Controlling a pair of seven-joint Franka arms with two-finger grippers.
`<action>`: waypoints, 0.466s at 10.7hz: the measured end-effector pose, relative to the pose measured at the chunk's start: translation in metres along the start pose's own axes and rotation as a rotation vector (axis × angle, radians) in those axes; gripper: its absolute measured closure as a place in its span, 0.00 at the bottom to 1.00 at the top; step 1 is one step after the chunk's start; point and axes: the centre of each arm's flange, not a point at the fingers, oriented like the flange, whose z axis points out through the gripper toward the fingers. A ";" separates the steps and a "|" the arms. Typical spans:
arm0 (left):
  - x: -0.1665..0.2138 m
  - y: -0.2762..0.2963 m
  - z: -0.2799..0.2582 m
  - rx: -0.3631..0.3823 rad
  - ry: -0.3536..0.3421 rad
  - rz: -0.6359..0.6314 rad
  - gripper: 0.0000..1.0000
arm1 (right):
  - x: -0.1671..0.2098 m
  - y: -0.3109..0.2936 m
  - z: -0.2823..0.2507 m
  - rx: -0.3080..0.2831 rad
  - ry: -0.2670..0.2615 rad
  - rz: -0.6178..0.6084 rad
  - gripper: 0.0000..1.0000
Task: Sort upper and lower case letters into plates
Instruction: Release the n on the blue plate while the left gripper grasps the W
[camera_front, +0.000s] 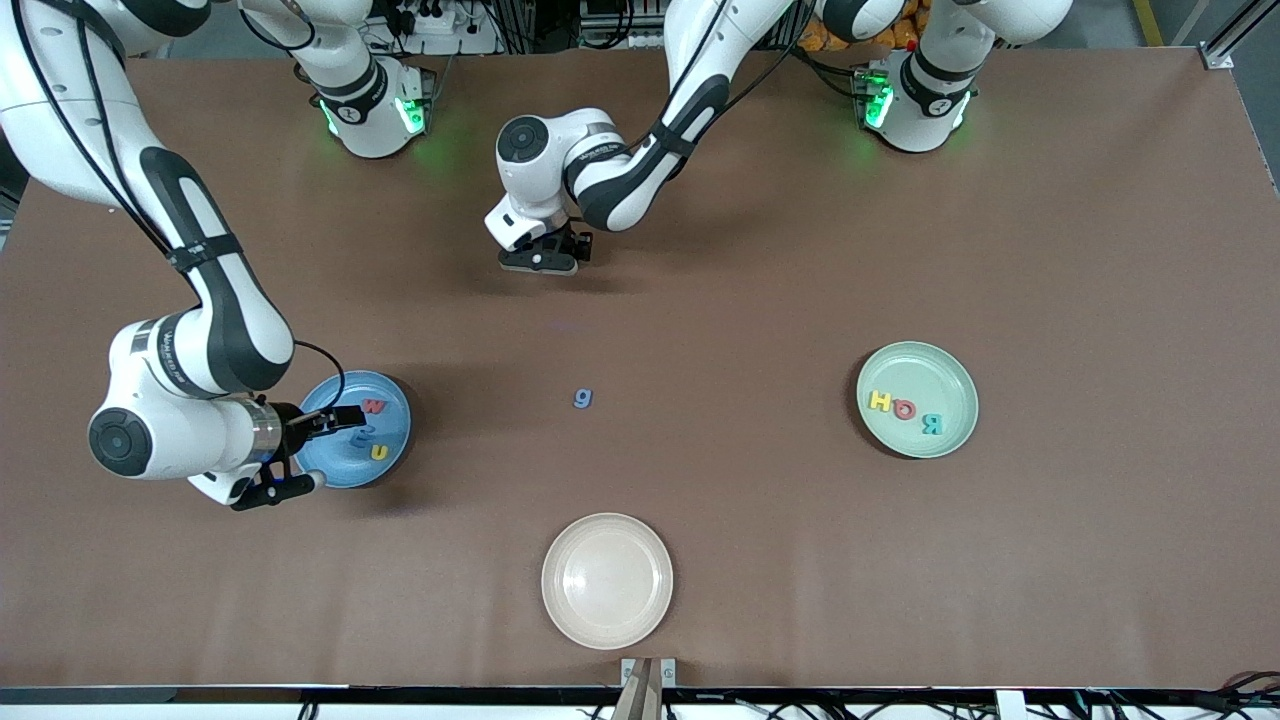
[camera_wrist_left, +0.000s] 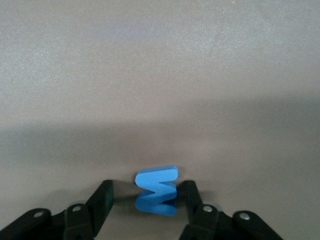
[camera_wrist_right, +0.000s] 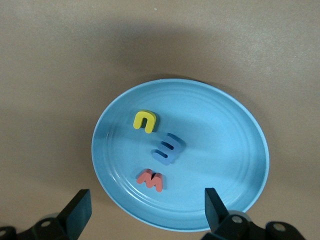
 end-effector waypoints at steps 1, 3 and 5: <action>0.001 0.001 -0.003 -0.005 0.004 -0.001 0.53 | 0.000 0.000 0.000 0.000 0.000 0.000 0.00; 0.004 0.002 -0.006 -0.008 0.010 -0.005 0.66 | 0.001 -0.004 0.000 -0.001 0.001 -0.004 0.00; 0.017 -0.003 -0.016 -0.003 0.032 -0.021 0.66 | 0.003 -0.011 0.001 -0.004 0.001 -0.002 0.00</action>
